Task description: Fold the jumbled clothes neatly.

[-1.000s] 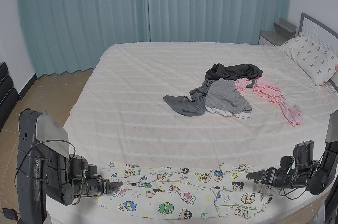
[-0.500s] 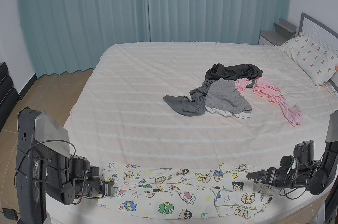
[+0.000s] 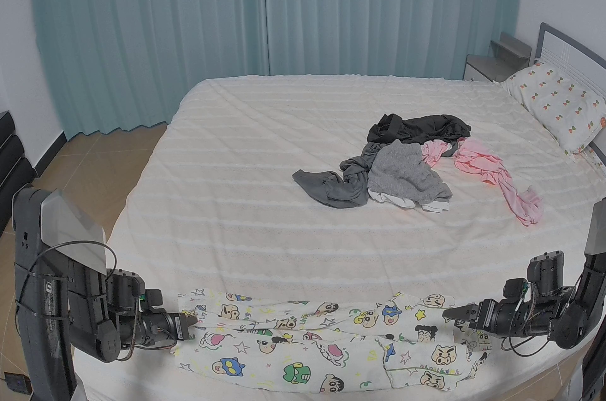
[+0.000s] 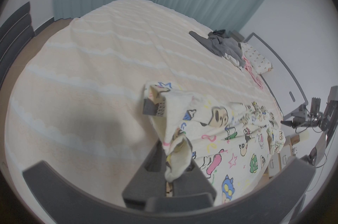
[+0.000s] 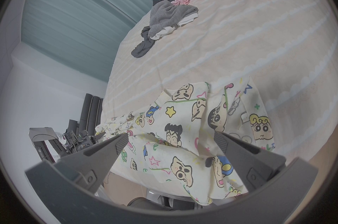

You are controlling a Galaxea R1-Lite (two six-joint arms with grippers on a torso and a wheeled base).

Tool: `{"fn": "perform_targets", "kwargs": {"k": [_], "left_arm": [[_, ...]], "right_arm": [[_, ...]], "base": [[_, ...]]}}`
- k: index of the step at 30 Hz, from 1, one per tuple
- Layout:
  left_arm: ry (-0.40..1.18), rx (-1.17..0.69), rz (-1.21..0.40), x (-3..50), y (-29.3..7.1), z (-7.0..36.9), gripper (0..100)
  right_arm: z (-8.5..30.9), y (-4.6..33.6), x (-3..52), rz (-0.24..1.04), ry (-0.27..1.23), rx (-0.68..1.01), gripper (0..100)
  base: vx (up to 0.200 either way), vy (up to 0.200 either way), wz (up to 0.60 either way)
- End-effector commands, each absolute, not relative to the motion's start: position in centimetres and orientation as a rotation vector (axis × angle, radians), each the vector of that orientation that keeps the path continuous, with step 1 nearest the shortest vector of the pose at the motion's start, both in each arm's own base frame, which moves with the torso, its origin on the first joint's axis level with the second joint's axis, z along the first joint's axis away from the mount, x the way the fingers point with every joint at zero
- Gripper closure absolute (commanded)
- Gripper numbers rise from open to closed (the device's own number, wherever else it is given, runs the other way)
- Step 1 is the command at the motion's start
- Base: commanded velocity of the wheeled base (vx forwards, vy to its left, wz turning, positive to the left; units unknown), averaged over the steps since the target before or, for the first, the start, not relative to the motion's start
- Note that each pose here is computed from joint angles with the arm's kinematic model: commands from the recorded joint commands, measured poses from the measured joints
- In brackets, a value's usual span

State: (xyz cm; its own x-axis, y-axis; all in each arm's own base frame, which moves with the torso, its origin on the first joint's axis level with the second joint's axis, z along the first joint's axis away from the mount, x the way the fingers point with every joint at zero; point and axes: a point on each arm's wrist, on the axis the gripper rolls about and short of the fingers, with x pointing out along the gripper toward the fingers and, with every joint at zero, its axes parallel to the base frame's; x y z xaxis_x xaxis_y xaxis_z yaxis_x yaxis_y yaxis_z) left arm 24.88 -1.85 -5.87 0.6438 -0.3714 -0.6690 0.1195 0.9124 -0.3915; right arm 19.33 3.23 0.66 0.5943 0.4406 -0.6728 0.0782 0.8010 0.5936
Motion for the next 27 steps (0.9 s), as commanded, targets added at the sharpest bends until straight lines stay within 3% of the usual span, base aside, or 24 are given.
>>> {"fn": "perform_targets", "kwargs": {"k": [1,12,23,27], "left_arm": [[0.776,-0.346,-0.243,25.1,-0.5,-5.0,100],[0.713,-0.396,-0.186,25.2,2.2,-4.0,100],[0.552,-0.483,-0.075,25.5,9.2,-1.7,100],[0.504,-0.523,0.015,25.5,13.4,-1.2,100]], "right_arm": [[0.6,3.2,18.9,0.222,0.938,0.627,0],[0.6,3.1,18.9,0.220,0.936,0.629,0],[0.5,3.0,18.9,0.213,0.937,0.632,0],[0.5,3.0,18.9,0.213,0.939,0.632,0]], "base": [[0.000,0.000,0.00],[0.000,0.000,0.00],[0.000,0.000,0.00],[0.000,0.000,0.00]]}}
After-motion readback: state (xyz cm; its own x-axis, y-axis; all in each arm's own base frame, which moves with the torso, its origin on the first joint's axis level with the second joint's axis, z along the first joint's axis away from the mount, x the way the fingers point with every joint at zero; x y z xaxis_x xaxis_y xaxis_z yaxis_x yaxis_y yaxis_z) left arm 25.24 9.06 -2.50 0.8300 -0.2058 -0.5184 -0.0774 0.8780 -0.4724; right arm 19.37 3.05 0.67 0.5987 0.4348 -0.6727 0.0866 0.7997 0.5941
